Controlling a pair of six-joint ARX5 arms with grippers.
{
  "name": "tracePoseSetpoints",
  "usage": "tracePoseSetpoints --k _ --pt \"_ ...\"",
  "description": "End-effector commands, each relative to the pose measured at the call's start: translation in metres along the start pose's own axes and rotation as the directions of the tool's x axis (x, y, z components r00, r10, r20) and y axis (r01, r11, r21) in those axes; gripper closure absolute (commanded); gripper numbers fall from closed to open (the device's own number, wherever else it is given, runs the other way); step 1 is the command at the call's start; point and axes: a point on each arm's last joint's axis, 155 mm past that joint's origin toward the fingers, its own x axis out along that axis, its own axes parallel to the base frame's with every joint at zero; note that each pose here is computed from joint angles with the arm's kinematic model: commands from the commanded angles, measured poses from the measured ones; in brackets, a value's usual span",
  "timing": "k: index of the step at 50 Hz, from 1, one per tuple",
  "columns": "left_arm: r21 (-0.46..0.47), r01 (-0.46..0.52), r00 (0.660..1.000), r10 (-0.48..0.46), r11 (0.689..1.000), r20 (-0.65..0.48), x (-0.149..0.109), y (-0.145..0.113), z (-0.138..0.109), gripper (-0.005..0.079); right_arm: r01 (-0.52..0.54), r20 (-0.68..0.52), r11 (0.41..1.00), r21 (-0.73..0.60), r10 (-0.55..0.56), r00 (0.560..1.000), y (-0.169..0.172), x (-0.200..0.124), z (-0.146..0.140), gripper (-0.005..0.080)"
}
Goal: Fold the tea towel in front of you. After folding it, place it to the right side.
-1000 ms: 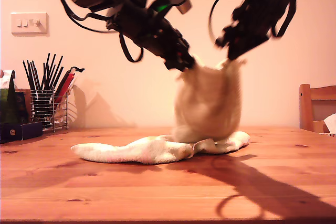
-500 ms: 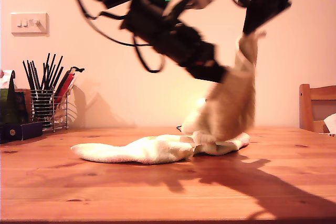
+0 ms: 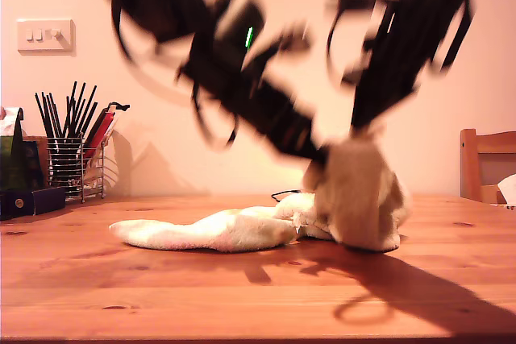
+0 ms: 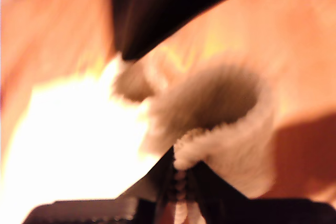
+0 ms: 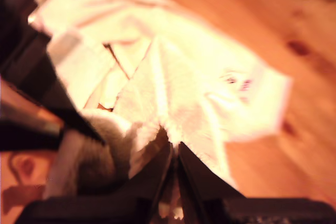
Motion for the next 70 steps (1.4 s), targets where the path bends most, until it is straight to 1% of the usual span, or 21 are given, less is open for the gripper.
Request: tracePoseSetpoints --k 1,9,17,21,28,36,42,47,53,59,60,65,70 --pt "-0.020 0.005 1.000 -0.005 1.000 -0.031 0.014 -0.001 -0.020 0.0764 -0.010 -0.022 1.000 0.020 0.010 1.000 0.000 0.020 -0.014 0.0763" --pt "-0.034 -0.049 0.996 0.047 0.998 -0.079 0.021 0.013 -0.042 0.0764 0.017 -0.013 0.998 0.052 -0.016 1.000 -0.012 0.054 -0.026 0.0763" --pt "-0.027 -0.150 0.982 0.146 0.988 -0.120 0.019 0.037 -0.056 0.0764 0.034 0.028 0.997 0.063 -0.036 0.999 -0.018 0.078 -0.026 0.0763" --pt "-0.028 -0.182 0.976 0.177 0.983 -0.128 0.016 0.047 -0.059 0.0764 0.032 0.067 0.997 0.074 -0.037 0.997 -0.017 0.087 -0.020 0.0763" --pt "-0.053 -0.193 0.971 0.183 0.980 -0.154 0.010 0.056 -0.073 0.0764 0.045 0.139 0.994 0.100 -0.058 0.989 -0.018 0.101 -0.005 0.0763" --pt "-0.101 -0.221 0.959 0.197 0.970 -0.205 0.002 0.067 -0.092 0.0764 0.006 0.167 0.991 0.134 -0.029 0.986 -0.011 0.121 0.008 0.0764" --pt "-0.123 -0.229 0.946 0.191 0.966 -0.261 -0.005 0.069 -0.110 0.0764 -0.032 0.202 0.989 0.142 0.003 0.979 0.001 0.133 0.029 0.0763" --pt "-0.137 -0.249 0.926 0.194 0.959 -0.325 -0.013 0.072 -0.128 0.0764 -0.067 0.232 0.988 0.142 0.033 0.972 0.019 0.140 0.049 0.0764" --pt "-0.149 -0.285 0.892 0.205 0.947 -0.402 -0.025 0.079 -0.150 0.0764 -0.113 0.266 0.988 0.103 0.082 0.960 0.045 0.145 0.076 0.0763" --pt "-0.155 -0.331 0.847 0.220 0.931 -0.483 -0.041 0.087 -0.174 0.0764 -0.156 0.290 0.984 0.084 0.125 0.949 0.068 0.149 0.098 0.0764" --pt "-0.152 -0.346 0.834 0.229 0.926 -0.503 -0.045 0.090 -0.179 0.0764 -0.171 0.298 0.982 0.078 0.140 0.944 0.072 0.148 0.103 0.0764" --pt "-0.165 -0.373 0.799 0.226 0.913 -0.557 -0.062 0.095 -0.197 0.0764 -0.178 0.271 0.982 0.059 0.156 0.950 0.082 0.149 0.107 0.0764" --pt "-0.188 -0.388 0.785 0.216 0.902 -0.581 -0.078 0.100 -0.204 0.0764 -0.193 0.251 0.978 0.074 0.169 0.953 0.084 0.147 0.107 0.0764"
